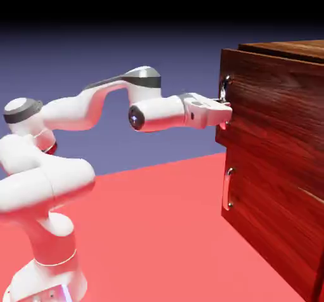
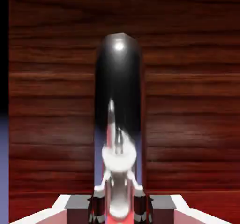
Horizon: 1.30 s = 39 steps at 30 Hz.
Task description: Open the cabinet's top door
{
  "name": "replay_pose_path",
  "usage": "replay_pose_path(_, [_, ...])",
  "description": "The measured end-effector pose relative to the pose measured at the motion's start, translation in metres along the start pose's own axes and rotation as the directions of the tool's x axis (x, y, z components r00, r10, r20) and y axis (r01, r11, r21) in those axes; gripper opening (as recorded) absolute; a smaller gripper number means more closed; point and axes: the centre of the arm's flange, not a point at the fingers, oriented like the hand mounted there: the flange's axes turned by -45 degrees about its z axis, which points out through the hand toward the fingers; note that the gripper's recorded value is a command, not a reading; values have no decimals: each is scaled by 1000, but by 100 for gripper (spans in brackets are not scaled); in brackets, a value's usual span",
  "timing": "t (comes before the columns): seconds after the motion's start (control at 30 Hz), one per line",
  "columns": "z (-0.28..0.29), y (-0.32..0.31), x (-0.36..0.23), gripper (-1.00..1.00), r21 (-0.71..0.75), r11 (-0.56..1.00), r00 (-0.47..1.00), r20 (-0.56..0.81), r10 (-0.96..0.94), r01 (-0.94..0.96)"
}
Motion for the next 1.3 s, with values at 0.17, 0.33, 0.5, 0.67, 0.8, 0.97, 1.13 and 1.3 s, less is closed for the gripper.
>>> replay_pose_path(0.17, [-42,19,0,-100,116,993,1000,0,0,0])
replay_pose_path(0.33, [-78,40,0,-100,216,976,1000,0,0,0])
replay_pose_path(0.5, [-107,62,0,-100,303,953,1000,0,0,0])
replay_pose_path(0.67, [-132,84,0,-100,381,925,1000,0,0,0])
replay_pose_path(0.8, [-151,103,0,-100,443,896,1000,0,0,0])
replay_pose_path(0.97, [-175,132,0,-100,525,851,1000,0,0,0])
replay_pose_path(1.13, [-195,162,0,-100,599,801,1000,0,0,0])
replay_pose_path(1.3, [-213,192,0,-100,666,746,1000,0,0,0])
